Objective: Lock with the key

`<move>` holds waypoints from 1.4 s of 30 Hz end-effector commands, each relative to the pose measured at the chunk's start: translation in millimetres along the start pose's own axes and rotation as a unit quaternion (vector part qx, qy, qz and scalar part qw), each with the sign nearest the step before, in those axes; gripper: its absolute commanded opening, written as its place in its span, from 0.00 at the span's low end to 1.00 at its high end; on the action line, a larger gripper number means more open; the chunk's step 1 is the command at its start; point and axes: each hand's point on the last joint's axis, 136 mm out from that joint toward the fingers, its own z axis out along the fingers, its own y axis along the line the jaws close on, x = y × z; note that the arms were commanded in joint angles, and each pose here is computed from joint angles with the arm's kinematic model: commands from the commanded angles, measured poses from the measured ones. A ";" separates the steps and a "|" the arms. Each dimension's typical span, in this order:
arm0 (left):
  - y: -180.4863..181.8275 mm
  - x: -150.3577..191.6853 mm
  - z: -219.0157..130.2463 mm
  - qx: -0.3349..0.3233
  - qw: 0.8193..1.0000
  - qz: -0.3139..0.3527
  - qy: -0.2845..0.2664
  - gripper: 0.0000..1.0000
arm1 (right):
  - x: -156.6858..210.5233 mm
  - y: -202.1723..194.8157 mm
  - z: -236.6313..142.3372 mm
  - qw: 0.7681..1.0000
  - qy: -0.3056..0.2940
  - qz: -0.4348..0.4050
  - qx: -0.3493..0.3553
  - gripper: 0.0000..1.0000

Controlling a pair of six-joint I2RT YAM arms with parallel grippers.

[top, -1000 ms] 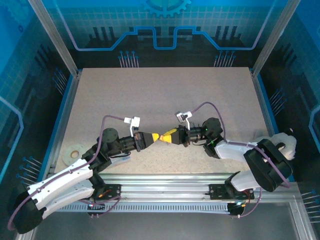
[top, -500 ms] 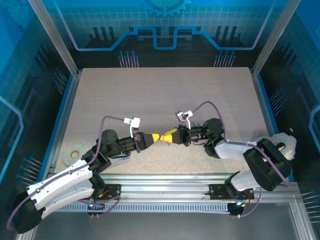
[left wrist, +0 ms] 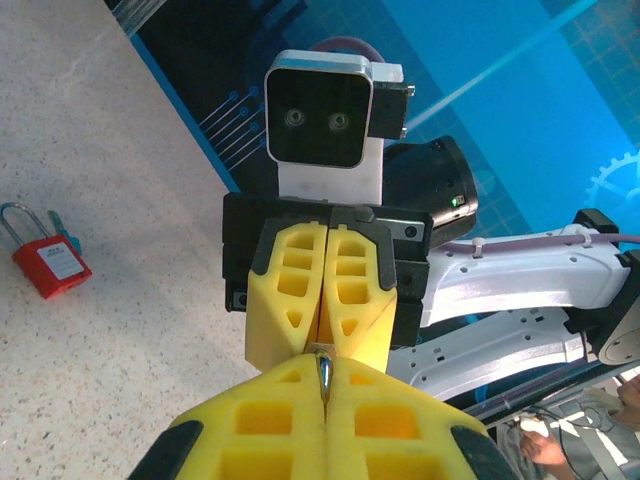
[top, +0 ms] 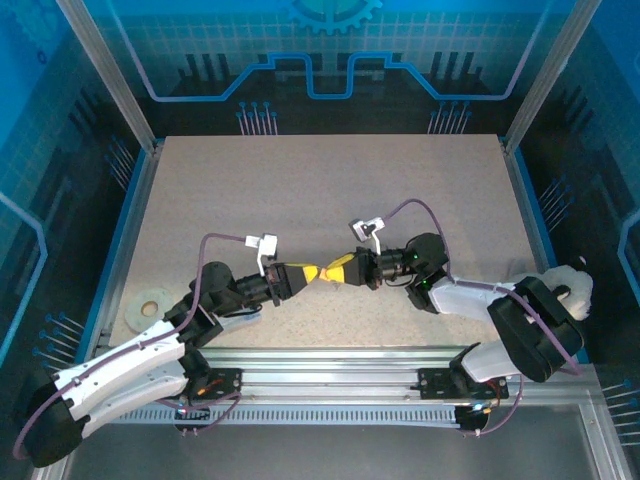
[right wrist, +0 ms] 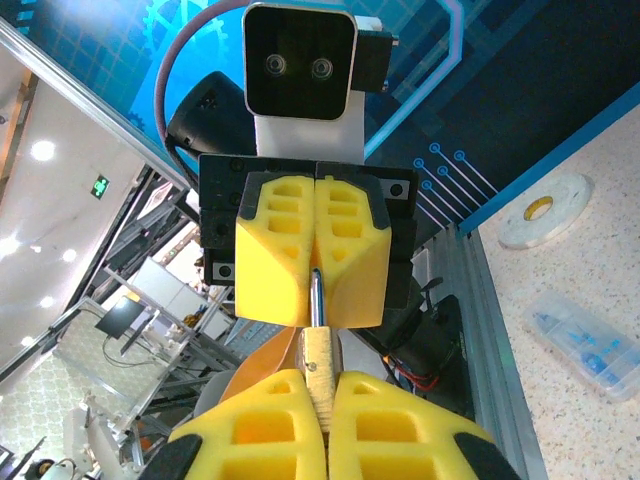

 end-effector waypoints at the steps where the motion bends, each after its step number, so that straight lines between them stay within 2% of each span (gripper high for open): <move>1: 9.9 78.2 -1.4 0.012 0.988 -0.024 0.153 0.00 | -54.7 28.4 11.9 0.993 -0.082 -0.082 -0.007 0.00; 13: 13.2 83.1 -5.2 0.012 0.988 -0.011 0.151 0.00 | -52.0 41.5 14.9 0.994 -0.062 -0.086 -0.020 0.00; 29: 12.2 77.9 -3.0 0.013 0.991 0.006 0.136 0.00 | -42.9 52.3 22.7 0.994 -0.039 -0.102 -0.004 0.00; 34: 9.7 76.8 0.3 0.019 0.990 0.009 0.136 0.00 | -43.9 50.0 23.4 0.992 -0.052 -0.111 0.022 0.00; 42: 9.6 78.0 1.7 0.018 0.990 0.021 0.136 0.00 | -44.3 53.5 24.9 0.993 -0.056 -0.106 0.016 0.00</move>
